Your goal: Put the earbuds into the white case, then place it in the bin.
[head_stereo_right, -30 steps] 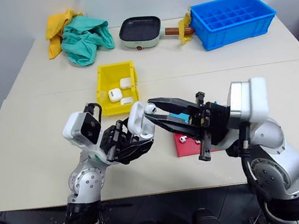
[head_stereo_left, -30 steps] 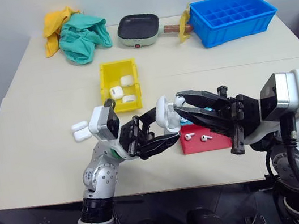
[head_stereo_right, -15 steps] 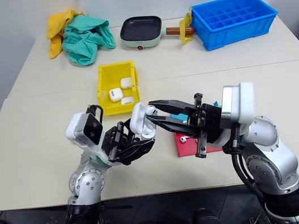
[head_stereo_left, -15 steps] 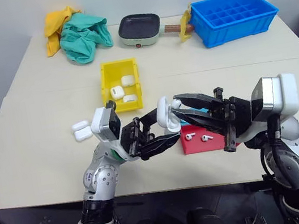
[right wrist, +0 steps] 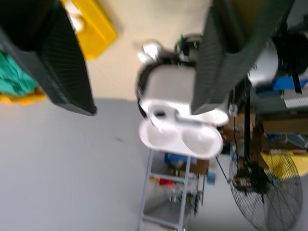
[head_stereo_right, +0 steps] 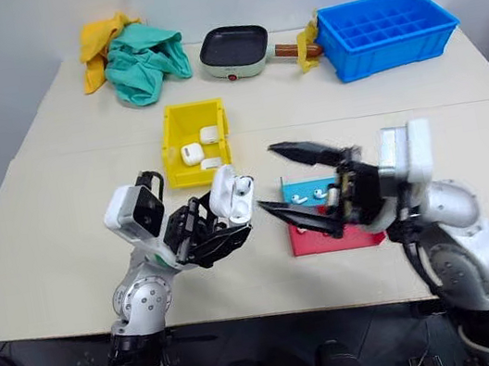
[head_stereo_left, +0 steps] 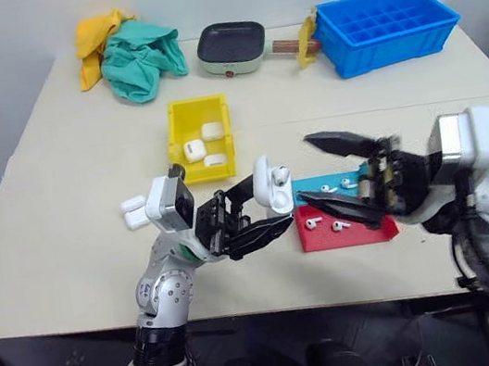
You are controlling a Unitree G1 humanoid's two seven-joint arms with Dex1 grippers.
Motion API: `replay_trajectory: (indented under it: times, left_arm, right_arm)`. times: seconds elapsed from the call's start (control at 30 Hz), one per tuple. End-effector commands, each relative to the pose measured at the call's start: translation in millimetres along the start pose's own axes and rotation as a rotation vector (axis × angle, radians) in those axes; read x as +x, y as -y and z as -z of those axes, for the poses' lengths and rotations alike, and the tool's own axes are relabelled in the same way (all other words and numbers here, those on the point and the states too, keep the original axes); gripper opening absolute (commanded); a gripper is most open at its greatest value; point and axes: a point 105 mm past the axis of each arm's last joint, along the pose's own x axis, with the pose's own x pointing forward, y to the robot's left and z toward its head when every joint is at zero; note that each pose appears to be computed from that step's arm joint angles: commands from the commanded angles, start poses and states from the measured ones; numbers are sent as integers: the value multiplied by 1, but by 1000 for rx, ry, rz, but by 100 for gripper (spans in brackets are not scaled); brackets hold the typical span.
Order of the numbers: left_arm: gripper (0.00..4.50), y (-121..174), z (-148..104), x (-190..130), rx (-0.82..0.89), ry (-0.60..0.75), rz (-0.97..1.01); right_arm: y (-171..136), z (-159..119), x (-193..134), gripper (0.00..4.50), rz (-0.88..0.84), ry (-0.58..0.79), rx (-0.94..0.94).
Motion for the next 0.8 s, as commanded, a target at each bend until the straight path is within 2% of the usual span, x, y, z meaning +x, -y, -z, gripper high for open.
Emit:
replay_trajectory:
  times: [0.03, 0.13, 0.27, 0.33, 0.47, 0.57, 0.73, 0.8]
  left_arm:
    - [279, 3, 0, -20, 40, -52, -33]
    - [279, 3, 1, -34, 63, -94, -66]
    - [279, 3, 3, -42, 67, -115, -104]
    - [279, 3, 4, -43, 78, -114, -116]
    - [279, 6, 4, -44, 87, -117, -126]
    - [279, 6, 4, -44, 90, -118, -129]
    - [279, 5, 4, -42, 107, -117, -134]
    - [279, 5, 4, -41, 111, -116, -136]
  right_arm:
    - [22, -13, -53, 448, 180, -93, -37]
    - [19, 9, -137, 448, 255, -423, -56]
    - [10, 35, -226, 448, 424, -691, -34]
    - [8, 46, -248, 448, 478, -783, -29]
    - [13, 50, -223, 448, 392, -744, -22]
    - [27, 50, -191, 448, 328, -739, 11]
    - [50, 42, -128, 448, 117, -783, 12]
    - [58, 45, -110, 385, 67, -819, 11]
